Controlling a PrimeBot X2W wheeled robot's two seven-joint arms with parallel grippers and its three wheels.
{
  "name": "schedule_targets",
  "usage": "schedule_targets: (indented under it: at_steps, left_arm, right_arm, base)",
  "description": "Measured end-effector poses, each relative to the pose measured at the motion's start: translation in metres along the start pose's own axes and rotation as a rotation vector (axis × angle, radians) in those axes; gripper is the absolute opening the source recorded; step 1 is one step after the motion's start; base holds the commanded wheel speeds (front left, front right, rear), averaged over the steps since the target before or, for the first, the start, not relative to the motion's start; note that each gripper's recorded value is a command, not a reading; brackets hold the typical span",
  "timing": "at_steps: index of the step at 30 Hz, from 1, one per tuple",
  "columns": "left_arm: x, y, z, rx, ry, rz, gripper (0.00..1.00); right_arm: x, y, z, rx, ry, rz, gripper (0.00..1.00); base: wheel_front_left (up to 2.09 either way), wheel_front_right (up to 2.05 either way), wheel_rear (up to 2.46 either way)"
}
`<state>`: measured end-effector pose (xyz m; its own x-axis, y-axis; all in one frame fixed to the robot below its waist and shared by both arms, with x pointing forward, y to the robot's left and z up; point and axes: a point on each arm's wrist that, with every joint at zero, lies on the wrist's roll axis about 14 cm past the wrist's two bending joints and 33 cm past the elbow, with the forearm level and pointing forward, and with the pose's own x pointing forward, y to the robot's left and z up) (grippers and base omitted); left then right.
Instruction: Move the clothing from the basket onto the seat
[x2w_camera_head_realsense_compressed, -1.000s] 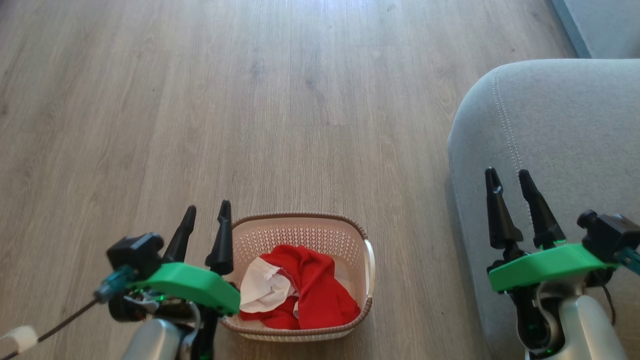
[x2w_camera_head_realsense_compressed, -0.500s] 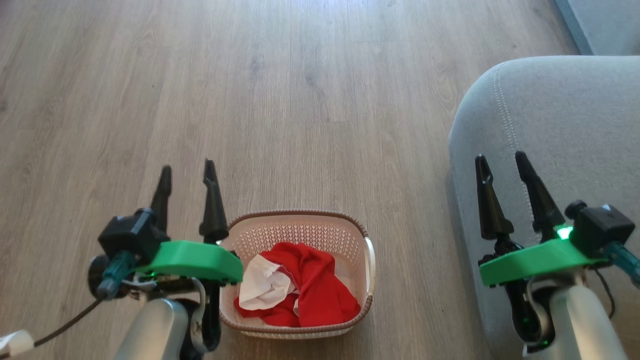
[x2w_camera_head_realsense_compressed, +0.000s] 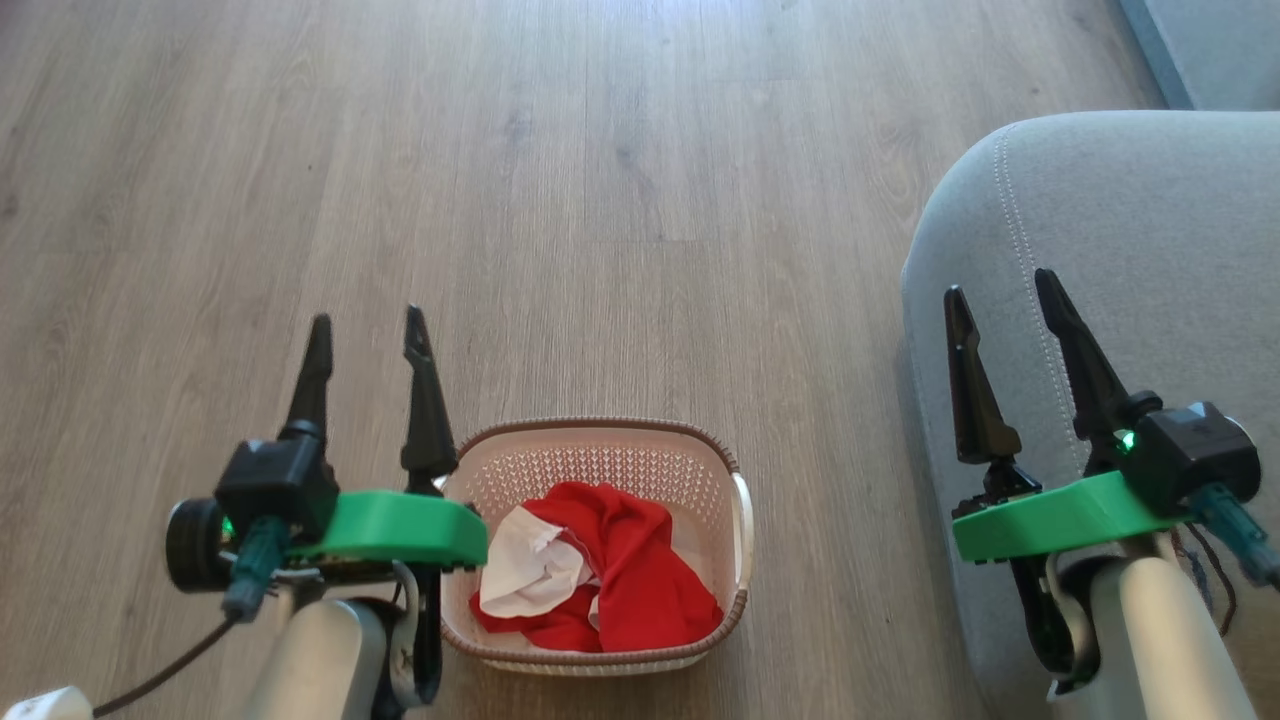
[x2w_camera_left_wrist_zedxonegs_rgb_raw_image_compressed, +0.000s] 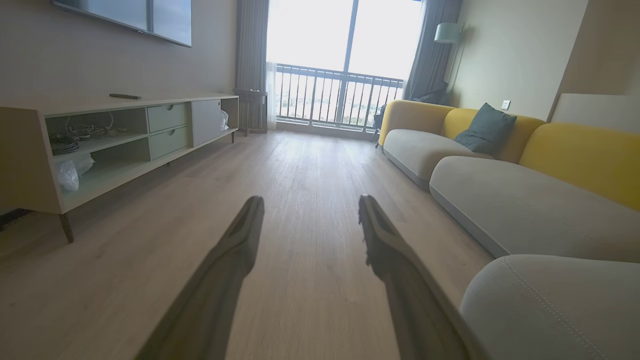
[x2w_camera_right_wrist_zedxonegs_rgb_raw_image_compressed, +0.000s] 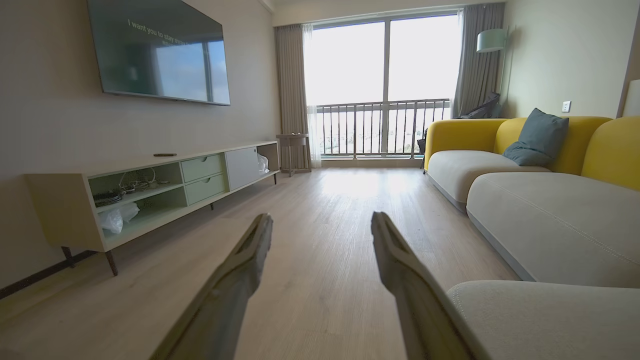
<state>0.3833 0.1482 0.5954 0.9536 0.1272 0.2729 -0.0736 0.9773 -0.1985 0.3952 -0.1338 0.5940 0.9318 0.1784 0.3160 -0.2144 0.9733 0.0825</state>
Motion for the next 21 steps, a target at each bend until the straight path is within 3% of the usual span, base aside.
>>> schedule_targets:
  at_steps: [21]
  left_arm:
    - [-0.030,-0.024,-0.066,0.127,0.161,-0.198,1.00]
  right_arm:
    - [-0.019,-0.009,-0.048,-0.102,0.144,-0.010,1.00]
  base:
    - [0.00,0.00,0.00]
